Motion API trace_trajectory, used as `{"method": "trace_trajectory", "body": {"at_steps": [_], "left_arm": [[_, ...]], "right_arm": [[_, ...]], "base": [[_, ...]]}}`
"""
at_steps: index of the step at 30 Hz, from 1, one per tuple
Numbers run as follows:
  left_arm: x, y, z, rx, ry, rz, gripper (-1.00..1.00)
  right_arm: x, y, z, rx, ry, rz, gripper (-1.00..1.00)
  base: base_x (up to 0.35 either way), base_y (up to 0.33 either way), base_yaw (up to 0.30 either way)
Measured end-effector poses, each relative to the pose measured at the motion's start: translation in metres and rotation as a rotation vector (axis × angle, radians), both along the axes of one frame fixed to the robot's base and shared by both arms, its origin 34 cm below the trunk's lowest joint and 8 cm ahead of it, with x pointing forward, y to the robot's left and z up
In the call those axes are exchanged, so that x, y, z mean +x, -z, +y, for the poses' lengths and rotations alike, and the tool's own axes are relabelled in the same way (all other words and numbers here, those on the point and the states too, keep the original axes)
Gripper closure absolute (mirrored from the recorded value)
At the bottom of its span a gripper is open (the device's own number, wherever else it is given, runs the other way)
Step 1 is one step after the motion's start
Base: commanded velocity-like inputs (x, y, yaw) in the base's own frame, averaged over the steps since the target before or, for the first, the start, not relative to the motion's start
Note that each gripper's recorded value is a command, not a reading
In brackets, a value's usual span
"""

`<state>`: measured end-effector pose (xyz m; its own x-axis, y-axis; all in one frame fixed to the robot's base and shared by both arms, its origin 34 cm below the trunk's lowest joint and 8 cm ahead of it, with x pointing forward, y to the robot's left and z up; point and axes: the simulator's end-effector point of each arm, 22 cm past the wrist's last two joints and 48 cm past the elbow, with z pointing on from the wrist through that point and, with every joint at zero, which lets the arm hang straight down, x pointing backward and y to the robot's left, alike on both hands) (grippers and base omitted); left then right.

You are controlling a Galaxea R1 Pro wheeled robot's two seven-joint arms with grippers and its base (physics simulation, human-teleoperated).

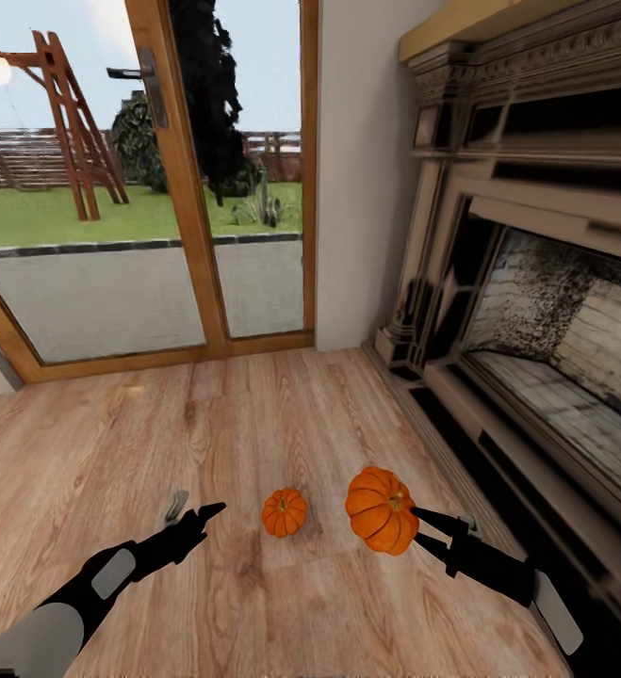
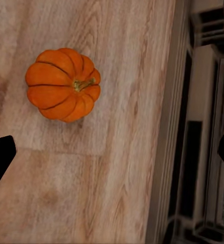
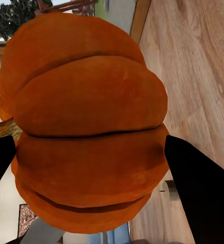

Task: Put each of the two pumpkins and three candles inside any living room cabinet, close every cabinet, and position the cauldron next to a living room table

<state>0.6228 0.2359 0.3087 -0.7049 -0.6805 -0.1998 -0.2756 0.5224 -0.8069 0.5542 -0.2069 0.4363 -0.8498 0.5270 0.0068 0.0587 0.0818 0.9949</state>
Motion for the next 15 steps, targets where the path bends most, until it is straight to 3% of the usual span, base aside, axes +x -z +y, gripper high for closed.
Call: {"method": "trace_trajectory", "body": {"at_steps": [15], "left_arm": [[-0.014, 0.034, -0.002, -0.007, 0.005, 0.061, -1.00]], "right_arm": [[-0.005, 0.030, 0.002, 0.000, -0.002, 0.061, 1.00]], "base": [[0.000, 0.000, 0.000]]}}
